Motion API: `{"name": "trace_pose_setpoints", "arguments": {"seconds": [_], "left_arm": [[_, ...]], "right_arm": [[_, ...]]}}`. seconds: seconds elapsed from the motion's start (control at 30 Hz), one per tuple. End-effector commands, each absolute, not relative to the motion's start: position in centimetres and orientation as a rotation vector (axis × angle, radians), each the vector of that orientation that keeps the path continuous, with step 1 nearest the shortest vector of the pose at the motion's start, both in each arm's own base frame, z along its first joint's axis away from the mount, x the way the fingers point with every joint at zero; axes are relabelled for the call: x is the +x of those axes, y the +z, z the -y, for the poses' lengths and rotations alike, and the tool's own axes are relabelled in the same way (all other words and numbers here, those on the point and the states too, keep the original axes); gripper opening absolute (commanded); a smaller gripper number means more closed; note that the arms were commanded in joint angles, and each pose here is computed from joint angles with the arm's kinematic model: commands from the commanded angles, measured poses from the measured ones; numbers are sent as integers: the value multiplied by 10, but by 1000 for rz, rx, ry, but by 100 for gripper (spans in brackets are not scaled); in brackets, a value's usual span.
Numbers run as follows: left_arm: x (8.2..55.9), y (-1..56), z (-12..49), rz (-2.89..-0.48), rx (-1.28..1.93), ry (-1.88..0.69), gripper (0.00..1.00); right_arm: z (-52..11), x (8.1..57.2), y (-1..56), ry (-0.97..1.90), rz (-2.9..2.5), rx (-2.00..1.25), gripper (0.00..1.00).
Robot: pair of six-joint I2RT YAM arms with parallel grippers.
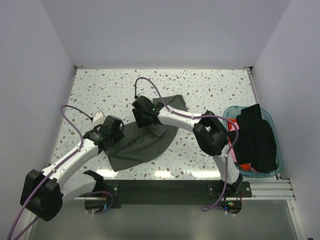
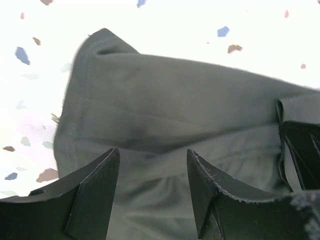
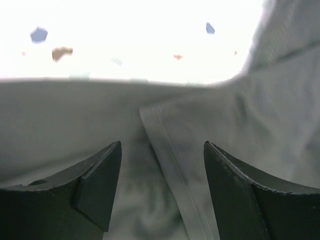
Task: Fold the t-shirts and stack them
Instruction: Flatten the tshirt out
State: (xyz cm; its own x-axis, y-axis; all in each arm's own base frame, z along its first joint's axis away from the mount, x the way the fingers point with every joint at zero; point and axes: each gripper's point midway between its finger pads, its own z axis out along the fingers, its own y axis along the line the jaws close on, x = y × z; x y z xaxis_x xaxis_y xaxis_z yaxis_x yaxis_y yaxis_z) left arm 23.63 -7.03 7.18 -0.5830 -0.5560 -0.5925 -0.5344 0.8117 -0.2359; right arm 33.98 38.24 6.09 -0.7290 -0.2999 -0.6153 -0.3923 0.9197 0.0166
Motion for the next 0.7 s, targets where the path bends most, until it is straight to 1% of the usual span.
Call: {"name": "trace_pose_setpoints", "arguments": {"seconds": [0.0, 0.03, 0.13, 0.27, 0.37, 0.4, 0.57, 0.67], "left_arm": [[245, 69, 56, -2249, -900, -13, 61], [245, 69, 54, -2244, -910, -15, 61], [247, 71, 48, -2223, -932, -26, 61], [250, 77, 41, -2205, -938, -21, 61], [250, 76, 39, -2207, -936, -15, 62], [251, 77, 39, -2208, -934, -15, 62], [251, 72, 41, -2228, -928, -22, 63], [252, 70, 43, -2234, -925, -32, 64]], "right_arm": [[-408, 367, 79, 247, -2378, -437, 69], [-413, 371, 83, 252, -2370, -416, 67], [-415, 379, 70, 210, -2375, -392, 64], [-413, 380, 53, 176, -2399, -378, 55], [-407, 378, 43, 153, -2419, -359, 51], [-405, 378, 42, 140, -2419, -352, 47], [-401, 376, 37, 118, -2427, -350, 46], [-399, 376, 38, 105, -2429, -348, 40]]}}
